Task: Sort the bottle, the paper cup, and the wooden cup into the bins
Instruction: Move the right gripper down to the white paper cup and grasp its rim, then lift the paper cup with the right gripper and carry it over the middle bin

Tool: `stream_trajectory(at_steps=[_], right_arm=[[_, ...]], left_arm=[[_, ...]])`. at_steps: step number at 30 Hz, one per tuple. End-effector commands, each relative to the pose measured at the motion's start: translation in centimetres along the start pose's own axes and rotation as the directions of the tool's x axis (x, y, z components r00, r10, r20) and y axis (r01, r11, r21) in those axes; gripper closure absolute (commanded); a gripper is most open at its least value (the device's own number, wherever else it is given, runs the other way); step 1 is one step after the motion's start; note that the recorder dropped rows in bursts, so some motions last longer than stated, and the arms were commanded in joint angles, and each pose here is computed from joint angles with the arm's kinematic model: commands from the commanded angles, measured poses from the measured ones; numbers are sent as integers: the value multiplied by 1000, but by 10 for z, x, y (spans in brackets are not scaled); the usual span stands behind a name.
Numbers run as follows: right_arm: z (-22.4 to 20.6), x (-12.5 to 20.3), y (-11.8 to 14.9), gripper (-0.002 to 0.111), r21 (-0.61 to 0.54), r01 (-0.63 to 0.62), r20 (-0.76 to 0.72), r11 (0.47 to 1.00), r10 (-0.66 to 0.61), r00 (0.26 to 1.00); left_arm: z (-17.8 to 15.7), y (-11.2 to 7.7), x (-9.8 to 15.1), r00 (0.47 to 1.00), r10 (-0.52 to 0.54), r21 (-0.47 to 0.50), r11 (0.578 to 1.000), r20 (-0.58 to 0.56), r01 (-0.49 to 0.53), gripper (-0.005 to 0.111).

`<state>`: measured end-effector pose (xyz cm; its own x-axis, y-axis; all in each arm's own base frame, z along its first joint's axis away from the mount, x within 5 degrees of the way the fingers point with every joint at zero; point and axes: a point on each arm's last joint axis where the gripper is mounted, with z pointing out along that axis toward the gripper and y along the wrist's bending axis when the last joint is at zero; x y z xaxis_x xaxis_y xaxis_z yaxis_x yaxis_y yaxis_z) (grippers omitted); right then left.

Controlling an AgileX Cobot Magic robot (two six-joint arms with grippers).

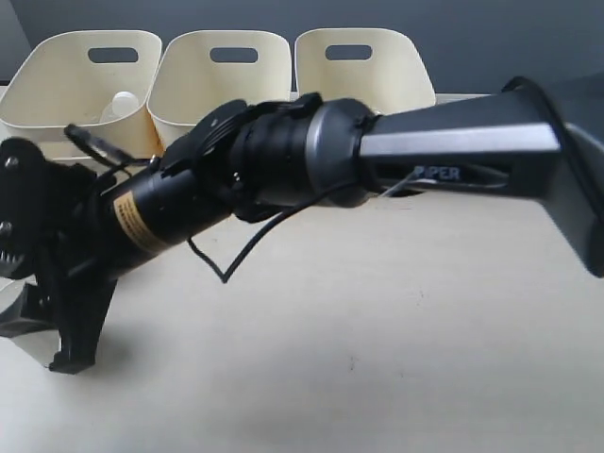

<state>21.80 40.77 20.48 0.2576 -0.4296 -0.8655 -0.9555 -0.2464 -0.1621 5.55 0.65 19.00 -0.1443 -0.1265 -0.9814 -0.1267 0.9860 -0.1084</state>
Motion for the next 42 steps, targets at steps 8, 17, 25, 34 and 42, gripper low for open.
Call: stream_trajectory(at_steps=[8, 17, 25, 34, 42], right_arm=[[24, 23, 6, 58, 29, 40, -81, 999, -37, 996], [28, 30, 5, 58, 34, 32, -96, 999, -29, 995], [28, 30, 4, 58, 40, 38, -100, 998, -34, 994], [32, 36, 4, 58, 37, 30, -111, 999, -26, 993], [36, 38, 1, 58, 55, 40, -120, 998, -34, 992]], left_arm=[[-1, 0, -2, 1000, -1, 5, 1000, 14, 1, 107], [-1, 0, -2, 1000, -1, 5, 1000, 14, 1, 107], [-1, 0, -2, 1000, -1, 5, 1000, 14, 1, 107], [-1, 0, -2, 1000, -1, 5, 1000, 14, 1, 107], [-1, 0, -2, 1000, -1, 5, 1000, 14, 1, 107]])
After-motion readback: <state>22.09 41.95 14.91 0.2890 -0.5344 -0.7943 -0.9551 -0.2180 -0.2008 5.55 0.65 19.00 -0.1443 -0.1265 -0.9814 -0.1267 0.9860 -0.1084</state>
